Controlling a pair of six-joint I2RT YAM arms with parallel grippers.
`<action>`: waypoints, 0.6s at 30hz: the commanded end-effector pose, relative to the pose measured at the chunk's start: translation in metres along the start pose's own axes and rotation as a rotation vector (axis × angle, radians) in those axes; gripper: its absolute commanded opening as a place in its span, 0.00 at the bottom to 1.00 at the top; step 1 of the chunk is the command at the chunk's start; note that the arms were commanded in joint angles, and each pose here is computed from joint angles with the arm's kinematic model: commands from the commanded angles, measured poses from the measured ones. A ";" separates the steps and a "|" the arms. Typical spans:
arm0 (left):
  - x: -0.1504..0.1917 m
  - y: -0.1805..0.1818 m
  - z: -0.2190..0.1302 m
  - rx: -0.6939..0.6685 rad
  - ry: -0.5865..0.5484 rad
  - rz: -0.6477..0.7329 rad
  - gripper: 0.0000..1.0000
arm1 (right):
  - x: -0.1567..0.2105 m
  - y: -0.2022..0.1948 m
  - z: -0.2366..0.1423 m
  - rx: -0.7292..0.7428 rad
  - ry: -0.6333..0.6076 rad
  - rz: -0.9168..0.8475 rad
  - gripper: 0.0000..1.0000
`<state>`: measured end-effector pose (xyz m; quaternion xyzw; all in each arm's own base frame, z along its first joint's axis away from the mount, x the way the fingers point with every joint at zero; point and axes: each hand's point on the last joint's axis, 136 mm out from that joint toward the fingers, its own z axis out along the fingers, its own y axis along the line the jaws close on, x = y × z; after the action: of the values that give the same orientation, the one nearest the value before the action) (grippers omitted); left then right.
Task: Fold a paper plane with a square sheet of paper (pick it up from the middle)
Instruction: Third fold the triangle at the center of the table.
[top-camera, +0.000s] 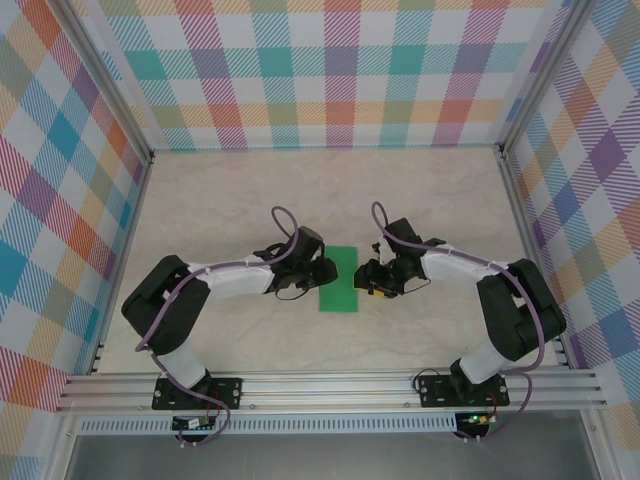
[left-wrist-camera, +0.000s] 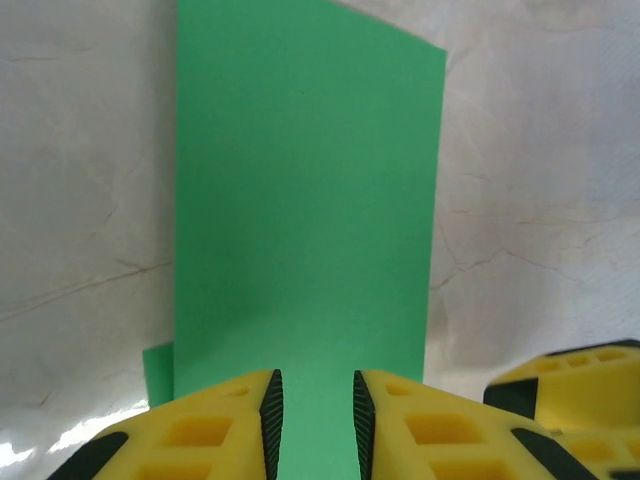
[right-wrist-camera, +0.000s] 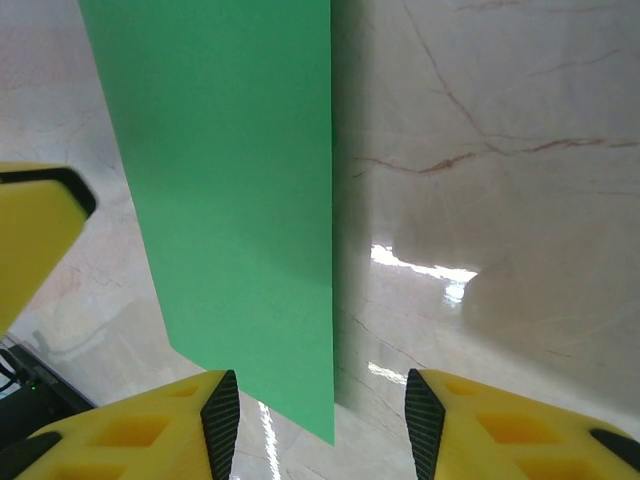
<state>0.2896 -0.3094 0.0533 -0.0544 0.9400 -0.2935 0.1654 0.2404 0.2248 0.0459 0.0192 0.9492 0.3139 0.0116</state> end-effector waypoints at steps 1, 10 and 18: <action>-0.007 -0.011 0.006 0.019 -0.003 0.025 0.26 | -0.002 0.013 0.002 -0.080 -0.013 -0.012 0.50; -0.010 0.009 0.005 -0.084 -0.030 0.042 0.26 | -0.007 0.018 0.015 -0.126 0.014 -0.002 0.49; -0.011 0.014 0.006 -0.105 -0.027 0.052 0.26 | -0.012 0.019 0.025 -0.142 0.032 0.014 0.49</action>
<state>0.2967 -0.3001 0.0380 -0.0489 0.9522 -0.2466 0.1734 0.2470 0.2434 0.0291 0.0291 0.9334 0.3576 -0.0085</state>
